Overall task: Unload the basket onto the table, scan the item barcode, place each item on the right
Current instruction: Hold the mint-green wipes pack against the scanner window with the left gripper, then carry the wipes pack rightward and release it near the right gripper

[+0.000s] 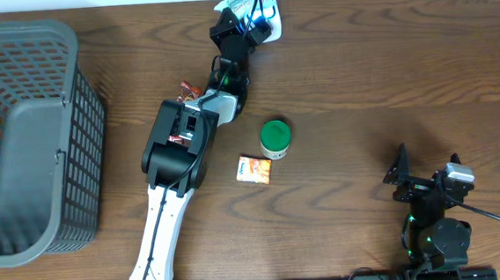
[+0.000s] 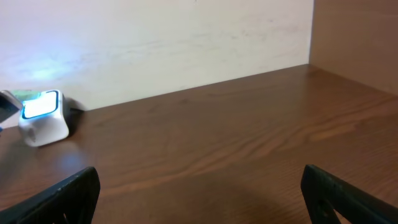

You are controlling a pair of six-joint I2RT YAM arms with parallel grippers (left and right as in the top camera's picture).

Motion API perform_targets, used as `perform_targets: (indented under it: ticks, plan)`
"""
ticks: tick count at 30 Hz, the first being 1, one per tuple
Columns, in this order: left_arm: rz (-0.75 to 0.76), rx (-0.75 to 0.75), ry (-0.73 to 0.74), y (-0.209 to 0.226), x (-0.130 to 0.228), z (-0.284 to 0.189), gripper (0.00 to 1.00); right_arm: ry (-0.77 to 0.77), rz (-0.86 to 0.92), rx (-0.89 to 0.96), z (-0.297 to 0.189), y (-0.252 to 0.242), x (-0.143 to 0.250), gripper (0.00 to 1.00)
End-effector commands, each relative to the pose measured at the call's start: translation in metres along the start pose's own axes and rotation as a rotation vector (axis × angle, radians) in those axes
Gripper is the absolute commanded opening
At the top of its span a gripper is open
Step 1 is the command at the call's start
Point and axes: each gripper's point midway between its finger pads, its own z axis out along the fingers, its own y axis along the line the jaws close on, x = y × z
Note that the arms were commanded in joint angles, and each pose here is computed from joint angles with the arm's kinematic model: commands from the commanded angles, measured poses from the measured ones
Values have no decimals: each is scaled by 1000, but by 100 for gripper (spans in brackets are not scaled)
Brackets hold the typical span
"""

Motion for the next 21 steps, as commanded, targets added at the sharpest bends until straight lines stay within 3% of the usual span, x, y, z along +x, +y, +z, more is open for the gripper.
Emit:
perform_targets:
  ticks: [1,5,11,15,21]
  plan:
    - [-66,-149,-3,88,-31,-10,7,1,-15,5,0,-1,1,99]
    - [-216,-228,-1,150,-58,-32,7,1,-15,5,0,-1,1,99]
    - [-394,-157,86,175,-83,-70,7,1,-15,5,0,-1,1,99]
    - [-545,15,135,147,-102,-103,7,1,-15,5,0,-1,1,99]
    - [-785,548,180,49,-145,-173,7,-14,-11,9,0,-2,-3,99]
